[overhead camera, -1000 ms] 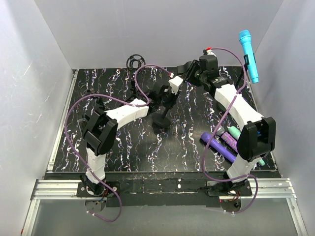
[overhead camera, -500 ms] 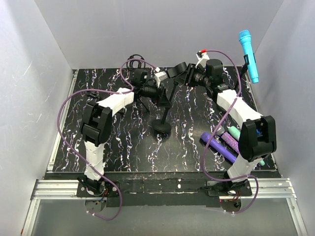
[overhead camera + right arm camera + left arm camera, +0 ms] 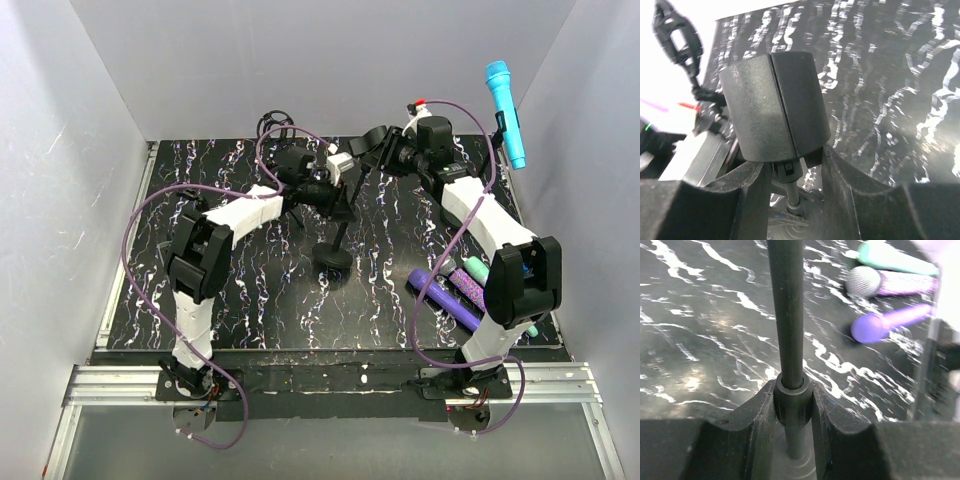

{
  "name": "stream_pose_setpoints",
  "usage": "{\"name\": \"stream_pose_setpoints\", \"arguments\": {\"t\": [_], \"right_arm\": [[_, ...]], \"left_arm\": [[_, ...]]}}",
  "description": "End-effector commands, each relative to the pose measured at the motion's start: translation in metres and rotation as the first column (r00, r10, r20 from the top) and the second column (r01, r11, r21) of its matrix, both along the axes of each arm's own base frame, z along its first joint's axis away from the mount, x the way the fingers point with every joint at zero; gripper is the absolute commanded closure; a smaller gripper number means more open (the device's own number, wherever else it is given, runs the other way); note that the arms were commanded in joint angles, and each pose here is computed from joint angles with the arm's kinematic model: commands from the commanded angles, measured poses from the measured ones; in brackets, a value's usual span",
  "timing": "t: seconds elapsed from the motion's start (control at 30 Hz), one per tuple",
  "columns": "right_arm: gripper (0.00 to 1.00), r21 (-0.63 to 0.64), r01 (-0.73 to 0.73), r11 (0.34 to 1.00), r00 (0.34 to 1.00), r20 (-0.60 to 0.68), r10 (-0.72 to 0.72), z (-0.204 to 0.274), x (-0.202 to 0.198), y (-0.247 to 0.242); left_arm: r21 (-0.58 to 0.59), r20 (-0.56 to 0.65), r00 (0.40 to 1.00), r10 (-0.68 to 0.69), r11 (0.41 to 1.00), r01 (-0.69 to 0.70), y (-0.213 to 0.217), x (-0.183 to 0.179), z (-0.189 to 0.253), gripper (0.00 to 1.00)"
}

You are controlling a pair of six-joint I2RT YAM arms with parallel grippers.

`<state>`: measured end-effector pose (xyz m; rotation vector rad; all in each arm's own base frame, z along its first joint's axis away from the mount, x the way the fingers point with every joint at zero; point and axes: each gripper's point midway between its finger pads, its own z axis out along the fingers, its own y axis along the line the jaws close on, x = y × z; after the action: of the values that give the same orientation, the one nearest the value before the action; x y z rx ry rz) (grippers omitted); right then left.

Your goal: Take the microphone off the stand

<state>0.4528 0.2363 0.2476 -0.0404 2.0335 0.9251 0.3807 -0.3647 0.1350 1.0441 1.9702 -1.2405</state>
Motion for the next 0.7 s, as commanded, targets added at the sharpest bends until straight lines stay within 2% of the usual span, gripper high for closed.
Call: {"name": "stream_pose_setpoints", "arguments": {"t": [0.0,0.03,0.07,0.13,0.27,0.3,0.4,0.43,0.5,0.57,0.6,0.67], "right_arm": [[0.99,-0.138,0.323,0.936,0.929,-0.143,-0.341,-0.003,0.0,-0.038],[0.99,-0.173,0.368,0.914,0.907,-0.15,-0.394,-0.005,-0.001,-0.044],[0.99,-0.207,0.4,0.893,0.891,-0.141,-0.431,-0.007,0.0,-0.048],[0.99,-0.244,0.421,0.873,0.88,-0.121,-0.459,-0.009,0.0,-0.048],[0.99,-0.284,0.441,0.851,0.873,-0.084,-0.48,-0.016,0.007,-0.051],[0.99,-0.291,0.437,0.851,0.878,-0.067,-0.474,-0.016,0.009,-0.051],[0.99,-0.284,0.372,0.884,0.917,-0.035,-0.398,-0.017,0.012,-0.044],[0.99,-0.279,0.337,0.899,0.934,-0.019,-0.356,-0.016,0.012,-0.04],[0.99,-0.27,0.27,0.924,0.962,0.031,-0.272,-0.013,0.013,-0.032],[0.99,-0.262,0.233,0.937,0.973,0.058,-0.225,-0.012,0.016,-0.032],[0.99,-0.256,0.206,0.945,0.979,0.06,-0.197,-0.012,0.014,-0.03],[0.99,-0.234,0.122,0.965,0.992,0.072,-0.108,-0.012,0.01,-0.02]], "left_arm": [[-0.002,0.482,0.75,0.453,0.857,-0.516,0.007,0.071,0.08,1.0],[-0.02,0.578,0.659,0.481,0.816,-0.578,0.008,0.077,0.093,1.0],[-0.012,0.644,0.614,0.457,0.808,-0.589,0.002,0.074,0.096,1.0],[0.025,0.648,0.647,0.402,0.837,-0.546,-0.01,0.07,0.088,1.0],[0.155,0.589,0.705,0.395,0.8,-0.579,-0.004,0.072,0.043,1.0],[0.179,0.555,0.736,0.387,0.809,-0.56,-0.004,0.069,0.034,1.0],[0.172,0.442,0.849,0.29,0.901,-0.398,-0.018,0.045,0.023,1.0],[0.163,0.415,0.875,0.251,0.925,-0.343,-0.022,0.036,0.023,0.95],[0.13,0.369,0.913,0.177,0.962,-0.239,-0.027,0.021,0.029,0.64],[0.074,0.314,0.945,0.094,0.99,-0.123,-0.032,0.004,0.037,0.45],[0.051,0.282,0.956,0.081,0.994,-0.1,-0.031,0.002,0.039,0.4],[-0.004,0.2,0.979,0.034,0.999,-0.034,-0.03,-0.007,0.039,0.39]]}}
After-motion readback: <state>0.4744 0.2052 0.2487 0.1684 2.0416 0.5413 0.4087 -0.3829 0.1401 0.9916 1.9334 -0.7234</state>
